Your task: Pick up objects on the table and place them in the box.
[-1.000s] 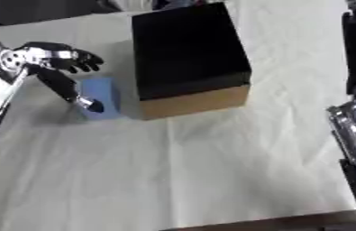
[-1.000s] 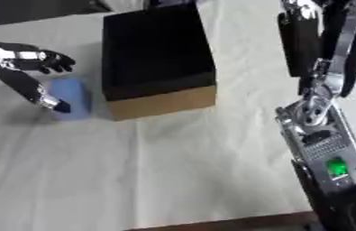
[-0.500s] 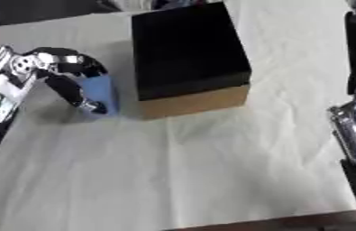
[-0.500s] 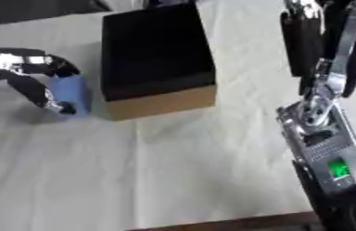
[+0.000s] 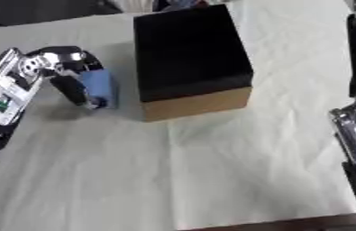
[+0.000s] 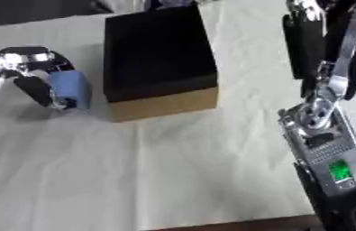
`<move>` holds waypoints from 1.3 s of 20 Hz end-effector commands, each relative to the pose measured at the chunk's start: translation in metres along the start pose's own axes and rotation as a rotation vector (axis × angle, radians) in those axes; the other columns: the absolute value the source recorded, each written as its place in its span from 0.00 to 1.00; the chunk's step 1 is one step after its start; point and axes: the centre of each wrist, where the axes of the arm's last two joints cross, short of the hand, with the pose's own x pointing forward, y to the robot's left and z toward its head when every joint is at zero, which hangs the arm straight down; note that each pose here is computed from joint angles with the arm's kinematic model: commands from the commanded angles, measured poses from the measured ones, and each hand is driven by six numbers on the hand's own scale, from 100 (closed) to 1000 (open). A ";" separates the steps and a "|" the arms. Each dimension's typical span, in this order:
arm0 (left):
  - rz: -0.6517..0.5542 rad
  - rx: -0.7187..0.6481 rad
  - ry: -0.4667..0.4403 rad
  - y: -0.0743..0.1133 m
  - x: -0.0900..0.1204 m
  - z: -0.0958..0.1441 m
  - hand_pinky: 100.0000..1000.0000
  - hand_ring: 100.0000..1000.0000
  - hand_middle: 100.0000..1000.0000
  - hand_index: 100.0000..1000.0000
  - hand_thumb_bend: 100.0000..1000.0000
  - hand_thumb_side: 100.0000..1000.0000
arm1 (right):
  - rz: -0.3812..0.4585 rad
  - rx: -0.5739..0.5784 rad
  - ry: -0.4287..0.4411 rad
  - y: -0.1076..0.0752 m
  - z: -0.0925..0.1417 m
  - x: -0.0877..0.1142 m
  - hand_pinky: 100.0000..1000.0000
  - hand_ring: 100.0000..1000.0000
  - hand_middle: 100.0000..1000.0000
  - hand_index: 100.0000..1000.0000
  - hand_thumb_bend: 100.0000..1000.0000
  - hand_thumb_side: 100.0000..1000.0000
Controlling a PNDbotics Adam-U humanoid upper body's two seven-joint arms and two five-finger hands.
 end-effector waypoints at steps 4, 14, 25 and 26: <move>-0.028 0.130 -0.013 0.026 0.008 0.023 0.90 0.59 0.37 0.54 0.00 0.00 | -0.005 -0.010 -0.018 -0.002 -0.003 0.005 0.72 0.66 0.55 0.82 0.00 0.57; -0.059 0.422 -0.105 0.060 0.046 0.059 0.87 0.57 0.34 0.52 0.00 0.09 | -0.011 -0.009 -0.022 -0.001 -0.004 0.006 0.72 0.66 0.55 0.82 0.00 0.57; -0.167 0.837 -0.274 0.072 0.101 0.068 0.81 0.61 0.37 0.54 0.00 0.15 | -0.068 0.006 -0.053 0.009 -0.009 0.016 0.72 0.67 0.55 0.82 0.00 0.57; -0.174 0.856 -0.282 0.071 0.104 0.065 0.81 0.61 0.37 0.54 0.00 0.15 | -0.073 0.007 -0.055 0.010 -0.010 0.017 0.72 0.67 0.55 0.82 0.00 0.57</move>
